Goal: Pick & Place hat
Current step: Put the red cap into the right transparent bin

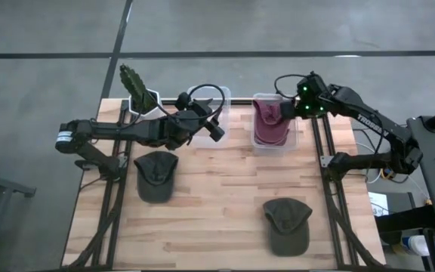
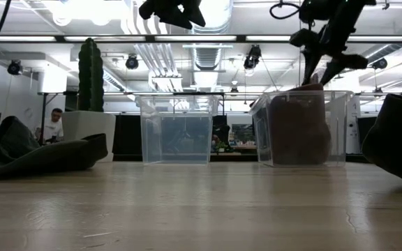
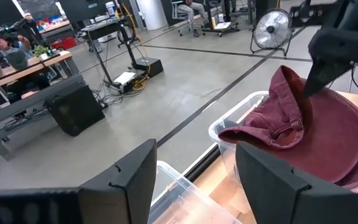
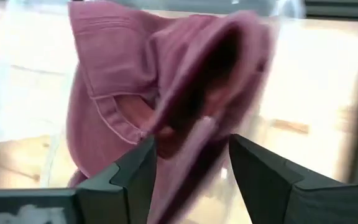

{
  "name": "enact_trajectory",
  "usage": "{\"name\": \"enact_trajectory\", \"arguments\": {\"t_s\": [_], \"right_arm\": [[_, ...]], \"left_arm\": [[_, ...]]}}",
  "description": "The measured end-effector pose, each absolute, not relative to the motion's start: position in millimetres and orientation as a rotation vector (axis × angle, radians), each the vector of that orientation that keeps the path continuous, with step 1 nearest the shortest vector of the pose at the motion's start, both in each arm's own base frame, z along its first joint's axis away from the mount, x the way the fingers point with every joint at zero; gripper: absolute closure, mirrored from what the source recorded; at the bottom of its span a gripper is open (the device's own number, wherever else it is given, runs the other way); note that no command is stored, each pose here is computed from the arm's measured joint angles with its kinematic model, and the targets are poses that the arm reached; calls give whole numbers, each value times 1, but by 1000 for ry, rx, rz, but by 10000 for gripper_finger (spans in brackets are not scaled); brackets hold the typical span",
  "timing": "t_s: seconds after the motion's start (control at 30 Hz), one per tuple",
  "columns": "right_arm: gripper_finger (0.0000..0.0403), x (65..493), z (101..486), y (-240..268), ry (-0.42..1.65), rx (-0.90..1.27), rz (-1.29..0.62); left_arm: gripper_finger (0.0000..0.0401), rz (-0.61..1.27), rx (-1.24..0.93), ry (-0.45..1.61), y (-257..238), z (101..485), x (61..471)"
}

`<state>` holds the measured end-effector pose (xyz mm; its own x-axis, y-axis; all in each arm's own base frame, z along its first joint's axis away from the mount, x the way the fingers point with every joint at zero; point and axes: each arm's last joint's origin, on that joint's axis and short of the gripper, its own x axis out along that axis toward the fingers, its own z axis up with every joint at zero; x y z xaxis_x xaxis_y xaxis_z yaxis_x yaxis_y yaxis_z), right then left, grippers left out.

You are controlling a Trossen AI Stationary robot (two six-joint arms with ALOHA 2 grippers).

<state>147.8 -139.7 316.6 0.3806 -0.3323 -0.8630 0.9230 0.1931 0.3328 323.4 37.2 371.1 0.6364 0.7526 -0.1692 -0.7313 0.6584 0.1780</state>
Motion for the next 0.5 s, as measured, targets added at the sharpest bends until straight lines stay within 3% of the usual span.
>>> {"name": "enact_trajectory", "arguments": {"t_s": [0.3,0.5], "right_arm": [[235,150,366,-136,710,715,-963],[284,172,363,-142,823,617,-869]], "left_arm": [[188,849,91,230,37,372,324],[188,854,88,228,39,372,323]]}}
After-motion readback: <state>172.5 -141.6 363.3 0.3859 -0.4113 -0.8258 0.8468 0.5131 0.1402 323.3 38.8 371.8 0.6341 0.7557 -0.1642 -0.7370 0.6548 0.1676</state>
